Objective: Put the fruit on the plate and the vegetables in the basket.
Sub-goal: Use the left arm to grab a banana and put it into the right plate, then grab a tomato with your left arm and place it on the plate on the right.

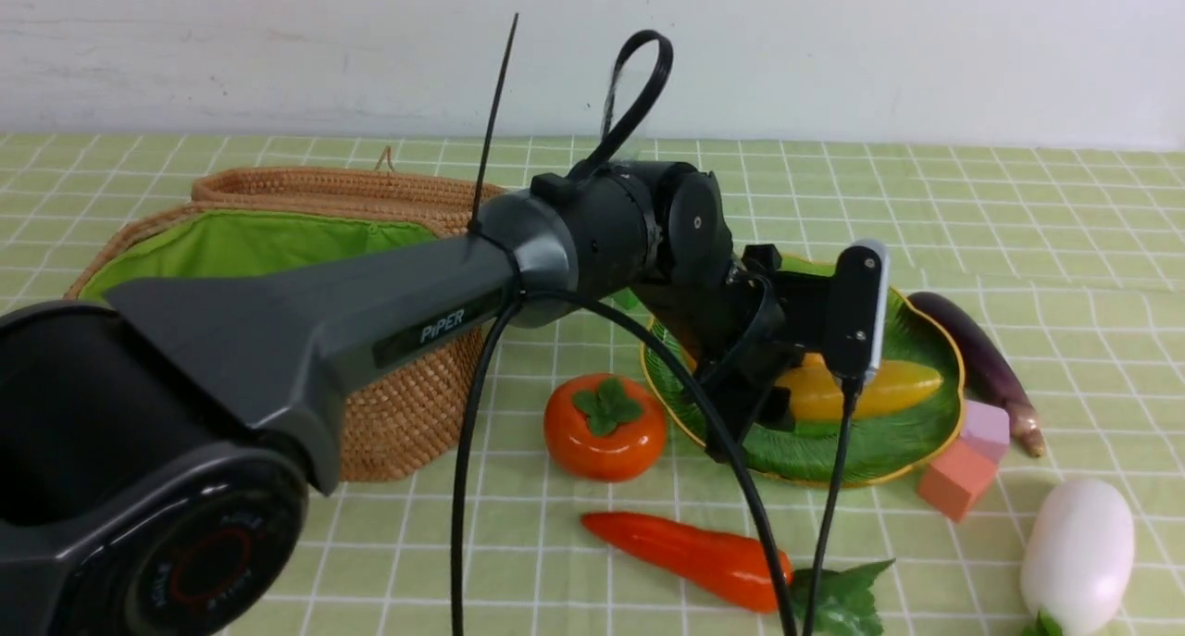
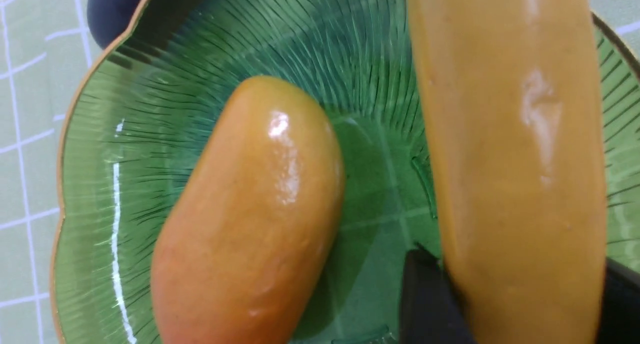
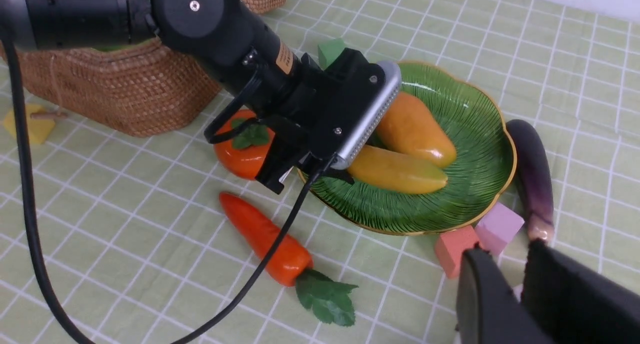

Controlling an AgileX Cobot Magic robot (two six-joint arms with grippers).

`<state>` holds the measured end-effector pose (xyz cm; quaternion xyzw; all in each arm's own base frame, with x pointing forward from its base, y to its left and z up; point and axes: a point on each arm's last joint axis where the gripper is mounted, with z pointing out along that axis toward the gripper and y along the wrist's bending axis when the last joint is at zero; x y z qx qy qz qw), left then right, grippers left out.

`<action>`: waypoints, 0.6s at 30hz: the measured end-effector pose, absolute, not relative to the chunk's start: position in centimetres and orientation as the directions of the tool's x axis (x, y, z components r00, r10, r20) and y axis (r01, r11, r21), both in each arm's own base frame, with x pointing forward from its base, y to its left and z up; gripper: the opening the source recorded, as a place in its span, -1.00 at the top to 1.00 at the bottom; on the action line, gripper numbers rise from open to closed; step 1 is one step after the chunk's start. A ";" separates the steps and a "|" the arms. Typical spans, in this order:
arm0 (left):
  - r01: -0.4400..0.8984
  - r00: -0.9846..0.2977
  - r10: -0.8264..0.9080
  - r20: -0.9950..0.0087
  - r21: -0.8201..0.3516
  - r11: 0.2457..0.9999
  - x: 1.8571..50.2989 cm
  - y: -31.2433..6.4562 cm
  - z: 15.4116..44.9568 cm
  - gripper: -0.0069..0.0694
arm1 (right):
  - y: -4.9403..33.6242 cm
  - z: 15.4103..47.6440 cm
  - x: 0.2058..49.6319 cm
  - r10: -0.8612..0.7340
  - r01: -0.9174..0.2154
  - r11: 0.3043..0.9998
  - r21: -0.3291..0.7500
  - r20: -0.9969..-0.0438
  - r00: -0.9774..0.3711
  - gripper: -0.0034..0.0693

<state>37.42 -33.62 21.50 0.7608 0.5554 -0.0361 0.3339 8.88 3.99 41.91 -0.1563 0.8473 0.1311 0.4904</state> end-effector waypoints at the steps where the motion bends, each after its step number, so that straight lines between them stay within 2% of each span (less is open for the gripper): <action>1: 0.875 0.369 0.822 -0.434 0.461 -0.149 37.4 -33.6 21.5 -0.34 | 4.0 41.9 8.9 -0.136 -0.393 0.917 0.069 -0.872 -0.470 0.52; 2: 0.876 0.365 0.822 -0.437 0.459 -0.145 37.4 -33.6 21.5 -0.34 | 4.0 41.9 8.9 -0.136 -0.393 0.917 0.069 -0.872 -0.470 0.52; 4: 0.888 0.336 0.826 -0.453 0.445 -0.117 37.4 -33.6 21.5 -0.62 | 4.0 41.9 8.9 -0.136 -0.393 0.917 0.069 -0.872 -0.470 0.52; 7: 0.904 0.290 0.830 -0.477 0.422 -0.073 37.4 -33.6 21.7 -0.86 | 4.0 41.9 8.9 -0.134 -0.395 0.916 0.072 -0.872 -0.471 0.52; 11: 0.925 0.226 0.830 -0.510 0.379 -0.019 36.8 -33.3 23.1 -0.91 | 4.0 41.9 8.9 -0.134 -0.395 0.916 0.073 -0.872 -0.471 0.51; 13: 0.950 0.115 0.825 -0.554 0.305 0.073 35.8 -32.6 25.8 -0.77 | 4.0 41.9 8.8 -0.137 -0.396 0.916 0.073 -0.868 -0.477 0.51; 14: 0.953 0.090 0.822 -0.562 0.289 0.094 35.6 -32.4 26.3 -0.77 | 4.0 41.9 8.8 -0.137 -0.396 0.916 0.073 -0.868 -0.477 0.51; 15: 0.953 -0.015 0.809 -0.587 0.236 0.189 34.8 -31.6 28.6 -0.60 | 4.0 41.8 8.8 -0.141 -0.396 0.915 0.074 -0.862 -0.486 0.51; 16: 0.954 -0.030 0.810 -0.586 0.226 0.199 34.7 -31.5 28.8 -0.54 | 4.0 41.7 8.8 -0.141 -0.397 0.915 0.074 -0.861 -0.488 0.51; 17: 0.933 -0.154 0.790 -0.594 0.175 0.313 33.7 -30.3 31.3 -0.29 | 4.0 41.6 8.7 -0.147 -0.398 0.914 0.076 -0.853 -0.501 0.51; 18: 0.933 -0.151 0.793 -0.590 0.181 0.312 33.7 -30.2 31.3 -0.25 | 4.0 41.6 8.7 -0.148 -0.398 0.914 0.076 -0.852 -0.503 0.50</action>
